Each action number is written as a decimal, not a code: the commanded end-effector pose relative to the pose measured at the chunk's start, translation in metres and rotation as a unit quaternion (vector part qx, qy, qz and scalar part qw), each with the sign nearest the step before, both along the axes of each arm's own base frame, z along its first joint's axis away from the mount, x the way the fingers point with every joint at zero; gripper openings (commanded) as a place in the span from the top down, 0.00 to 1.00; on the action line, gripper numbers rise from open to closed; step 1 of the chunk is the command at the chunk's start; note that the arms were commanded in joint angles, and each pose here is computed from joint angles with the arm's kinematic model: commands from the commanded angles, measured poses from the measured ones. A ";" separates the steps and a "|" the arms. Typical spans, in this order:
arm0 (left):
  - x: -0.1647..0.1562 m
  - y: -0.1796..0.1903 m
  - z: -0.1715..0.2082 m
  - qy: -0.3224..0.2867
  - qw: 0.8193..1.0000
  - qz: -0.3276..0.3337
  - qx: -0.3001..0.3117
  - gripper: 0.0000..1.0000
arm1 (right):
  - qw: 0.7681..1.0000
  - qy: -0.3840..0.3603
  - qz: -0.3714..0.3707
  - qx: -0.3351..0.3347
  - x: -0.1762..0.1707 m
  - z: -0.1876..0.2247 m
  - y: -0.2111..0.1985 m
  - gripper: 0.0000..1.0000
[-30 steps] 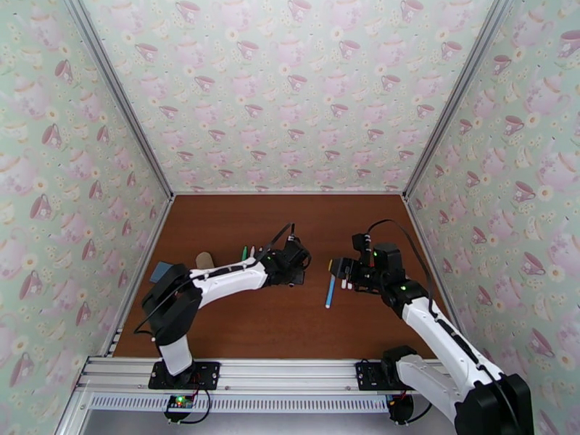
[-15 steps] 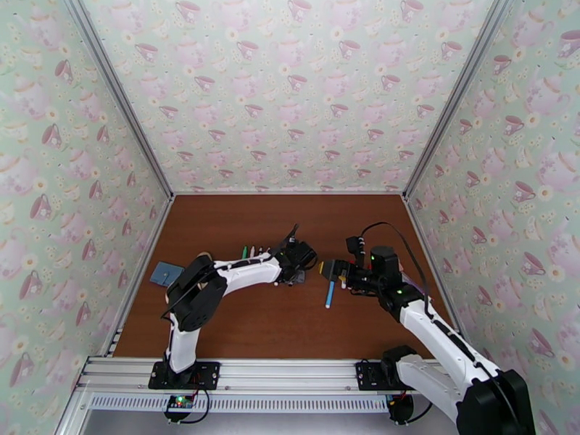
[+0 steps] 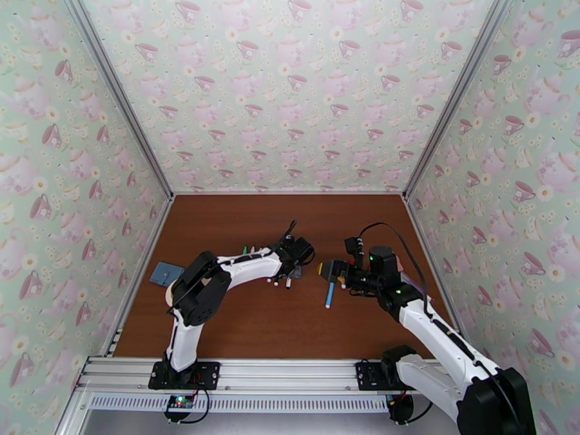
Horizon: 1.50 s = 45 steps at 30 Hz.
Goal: Open the pen caps
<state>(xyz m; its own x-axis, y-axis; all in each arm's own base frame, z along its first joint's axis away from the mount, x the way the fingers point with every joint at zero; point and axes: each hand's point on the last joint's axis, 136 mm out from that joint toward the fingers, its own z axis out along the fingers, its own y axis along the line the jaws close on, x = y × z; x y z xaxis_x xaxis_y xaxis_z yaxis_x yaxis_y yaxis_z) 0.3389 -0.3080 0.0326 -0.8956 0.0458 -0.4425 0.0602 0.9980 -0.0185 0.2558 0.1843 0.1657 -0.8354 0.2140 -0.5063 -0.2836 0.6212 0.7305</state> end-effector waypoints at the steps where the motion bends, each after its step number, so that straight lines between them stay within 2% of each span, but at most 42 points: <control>1: 0.006 0.001 0.009 -0.014 1.000 -0.003 0.006 0.67 | 1.000 0.003 0.004 -0.009 -0.005 -0.002 0.000 0.00; 7: 0.005 0.000 0.031 -0.031 0.999 -0.008 -0.009 0.66 | 1.000 0.012 -0.012 -0.026 -0.005 -0.010 -0.006 0.00; 11: -0.006 -0.013 0.056 -0.047 0.997 -0.035 -0.055 0.66 | 0.991 0.052 -0.070 -0.104 -0.003 -0.033 -0.033 0.01; 15: -0.022 -0.022 0.068 -0.043 0.990 -0.055 -0.125 0.65 | 0.984 0.077 -0.092 -0.130 -0.003 -0.045 -0.042 0.15; 19: -0.041 -0.030 0.083 -0.051 0.975 -0.097 -0.192 0.63 | 0.976 0.110 -0.110 -0.154 -0.002 -0.058 -0.050 0.31; 21: -0.049 -0.030 0.091 -0.059 0.968 -0.114 -0.216 0.59 | 0.971 0.122 -0.120 -0.167 0.000 -0.062 -0.054 0.38; 26: -0.064 -0.032 0.121 -0.080 0.949 -0.155 -0.262 0.29 | 0.962 0.153 -0.129 -0.187 0.011 -0.072 -0.055 0.55; 27: -0.070 -0.027 0.113 -0.074 0.950 -0.157 -0.258 0.24 | 0.961 0.154 -0.130 -0.191 0.014 -0.072 -0.055 0.56; 31: -0.076 -0.022 0.130 -0.098 0.939 -0.162 -0.286 0.01 | 0.954 0.163 -0.133 -0.212 0.026 -0.075 -0.056 0.60; 35: -0.079 -0.019 0.144 -0.113 0.928 -0.167 -0.314 0.00 | 0.947 0.180 -0.130 -0.231 0.037 -0.083 -0.054 0.61; 38: -0.077 -0.013 0.151 -0.124 0.927 -0.143 -0.325 0.00 | 0.942 0.189 -0.130 -0.244 0.045 -0.090 -0.053 0.61; 45: -0.083 -0.003 0.153 -0.133 0.917 -0.153 -0.344 0.00 | 0.929 0.203 -0.130 -0.280 0.058 -0.108 -0.051 0.64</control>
<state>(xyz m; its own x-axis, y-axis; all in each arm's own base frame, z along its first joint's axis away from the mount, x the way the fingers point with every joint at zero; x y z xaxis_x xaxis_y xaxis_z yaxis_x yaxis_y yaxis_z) 0.2587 -0.3131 0.1834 -0.7451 -0.0795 -0.6622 0.4168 0.7196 -0.5554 0.3068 0.1343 0.0571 -0.9380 0.2546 -0.2352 0.1696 0.9290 0.3290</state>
